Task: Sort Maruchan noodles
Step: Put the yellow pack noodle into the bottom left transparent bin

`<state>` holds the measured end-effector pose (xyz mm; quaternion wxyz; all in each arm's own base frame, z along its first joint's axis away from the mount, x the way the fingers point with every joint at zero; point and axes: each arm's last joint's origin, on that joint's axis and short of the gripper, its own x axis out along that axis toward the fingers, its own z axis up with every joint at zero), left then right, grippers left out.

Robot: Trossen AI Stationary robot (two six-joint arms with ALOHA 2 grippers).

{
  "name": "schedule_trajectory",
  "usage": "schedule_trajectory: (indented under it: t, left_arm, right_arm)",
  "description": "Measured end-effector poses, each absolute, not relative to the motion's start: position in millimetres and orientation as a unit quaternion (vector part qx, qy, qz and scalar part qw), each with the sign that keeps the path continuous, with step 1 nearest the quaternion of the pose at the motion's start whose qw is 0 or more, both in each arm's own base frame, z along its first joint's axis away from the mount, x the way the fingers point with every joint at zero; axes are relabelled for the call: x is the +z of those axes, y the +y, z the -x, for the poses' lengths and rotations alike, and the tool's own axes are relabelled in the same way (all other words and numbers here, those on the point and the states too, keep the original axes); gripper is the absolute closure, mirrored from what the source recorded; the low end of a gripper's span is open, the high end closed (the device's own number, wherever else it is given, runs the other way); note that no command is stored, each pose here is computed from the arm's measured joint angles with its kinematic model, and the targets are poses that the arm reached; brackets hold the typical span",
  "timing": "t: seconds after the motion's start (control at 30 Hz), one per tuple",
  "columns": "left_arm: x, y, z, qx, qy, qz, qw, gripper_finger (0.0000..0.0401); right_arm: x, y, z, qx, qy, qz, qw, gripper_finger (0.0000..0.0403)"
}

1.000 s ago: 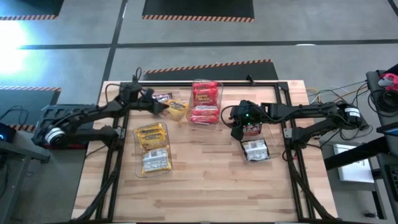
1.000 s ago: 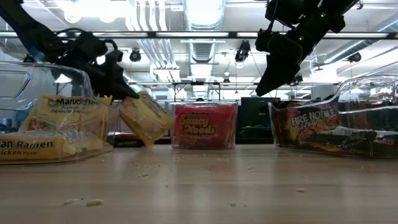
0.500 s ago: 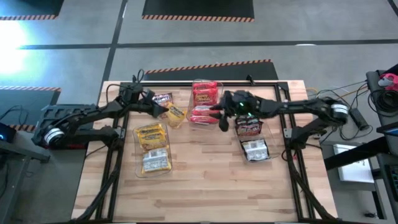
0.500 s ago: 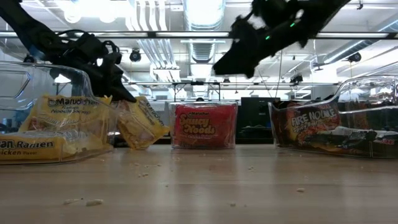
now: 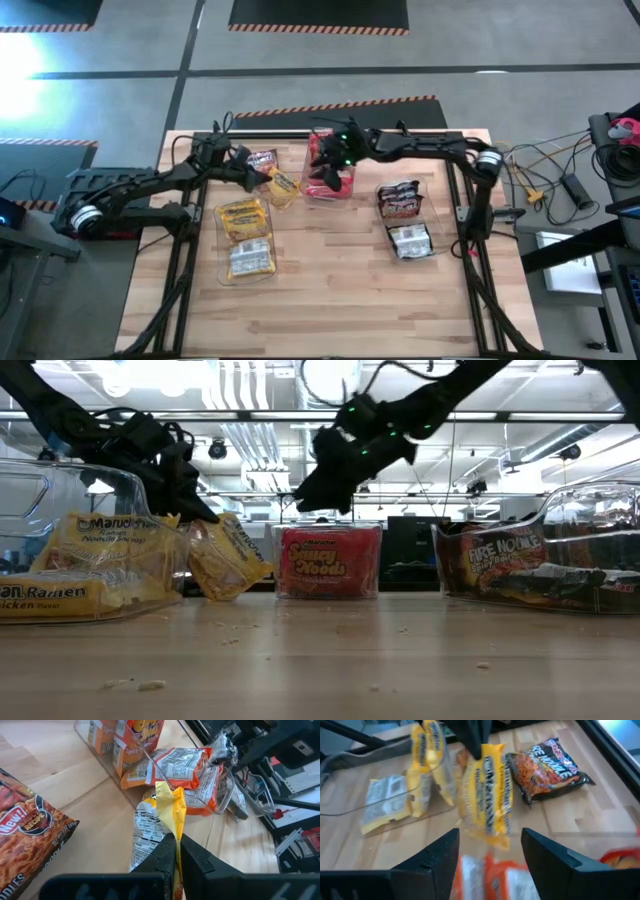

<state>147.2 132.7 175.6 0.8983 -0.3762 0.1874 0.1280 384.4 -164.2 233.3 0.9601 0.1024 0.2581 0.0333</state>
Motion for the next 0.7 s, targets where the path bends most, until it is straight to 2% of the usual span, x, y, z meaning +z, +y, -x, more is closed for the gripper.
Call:
schedule_trajectory:
  t: [0.13,0.47,0.7]
  left_arm:
    - [175.3,132.5,-147.1,0.126,0.190,0.369,0.901,0.0401]
    - [175.3,132.3,-147.4,0.121,0.192,0.354,0.907,0.0401]
    - [177.5,131.7,-148.7,0.099,0.184,0.348,0.914,0.0401]
  right_arm:
    - [233.8,-177.3,-405.0,0.035,0.276,-0.095,0.956,0.0188]
    - [228.9,-199.4,-433.8,0.037,0.283,-0.084,0.955,0.0186]
    - [221.7,-206.5,-452.8,0.072,0.268,-0.069,0.958,0.0186]
